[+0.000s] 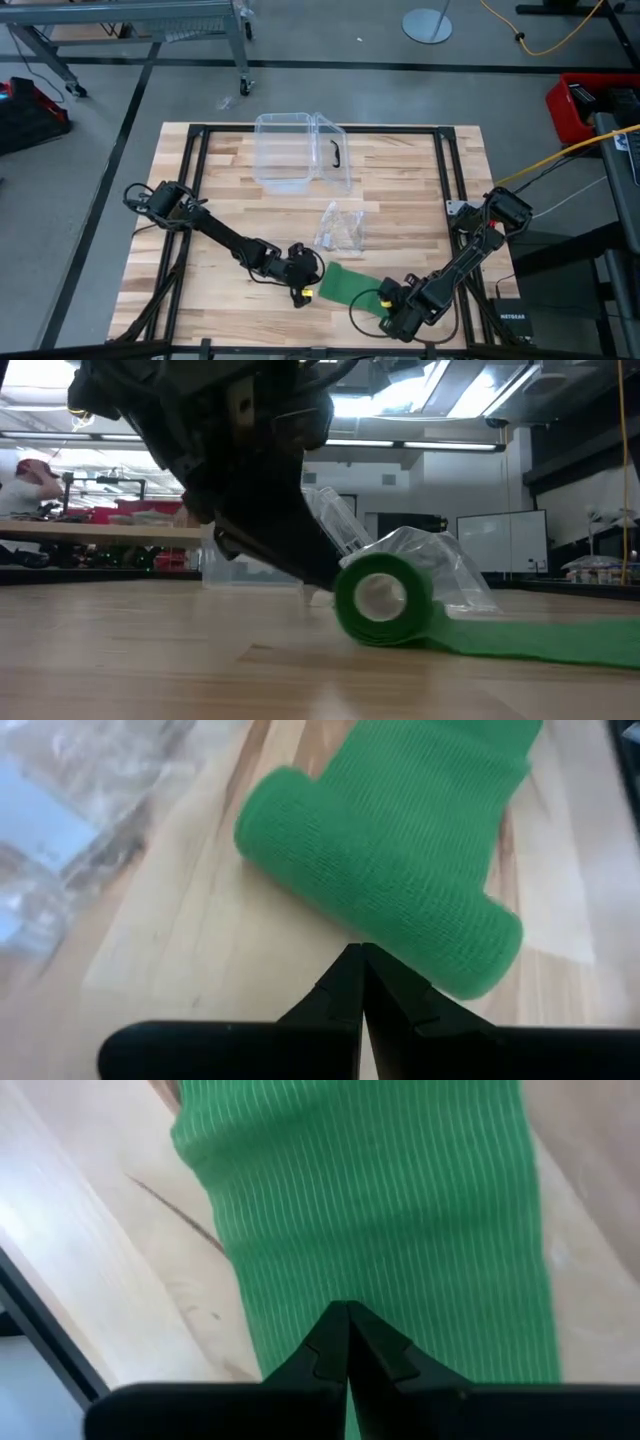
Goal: Roll bandage
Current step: Roll the green bandage
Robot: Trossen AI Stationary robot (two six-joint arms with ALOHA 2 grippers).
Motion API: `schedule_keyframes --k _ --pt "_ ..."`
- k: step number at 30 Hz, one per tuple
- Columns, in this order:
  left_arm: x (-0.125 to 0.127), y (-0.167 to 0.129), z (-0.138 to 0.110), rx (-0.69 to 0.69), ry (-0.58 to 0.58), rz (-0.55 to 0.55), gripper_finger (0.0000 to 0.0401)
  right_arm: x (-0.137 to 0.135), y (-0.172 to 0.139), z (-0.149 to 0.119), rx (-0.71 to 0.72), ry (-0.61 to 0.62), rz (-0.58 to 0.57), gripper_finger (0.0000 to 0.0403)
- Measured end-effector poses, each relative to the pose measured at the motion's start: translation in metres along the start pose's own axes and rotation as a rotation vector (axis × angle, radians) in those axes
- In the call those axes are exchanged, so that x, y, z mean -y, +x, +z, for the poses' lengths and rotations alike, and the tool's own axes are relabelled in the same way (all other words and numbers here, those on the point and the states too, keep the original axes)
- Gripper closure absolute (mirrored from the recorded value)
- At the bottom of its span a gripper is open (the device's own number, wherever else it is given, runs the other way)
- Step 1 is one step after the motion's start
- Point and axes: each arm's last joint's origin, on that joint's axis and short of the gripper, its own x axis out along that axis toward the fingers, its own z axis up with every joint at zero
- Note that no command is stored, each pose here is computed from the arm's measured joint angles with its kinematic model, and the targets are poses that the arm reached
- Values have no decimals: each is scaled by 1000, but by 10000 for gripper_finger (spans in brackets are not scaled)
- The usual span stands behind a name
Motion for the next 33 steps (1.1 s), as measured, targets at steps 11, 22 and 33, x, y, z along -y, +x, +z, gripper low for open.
schedule_keyframes --k 11,22,33 --pt "2 0 4 38 5 -25 401 -2 15 -7 -59 45 -27 398" --pt "2 2 10 86 9 -65 401 -9 13 -24 -47 76 -4 398" --pt "9 13 17 104 65 -104 401 -11 12 -27 -43 75 6 398"
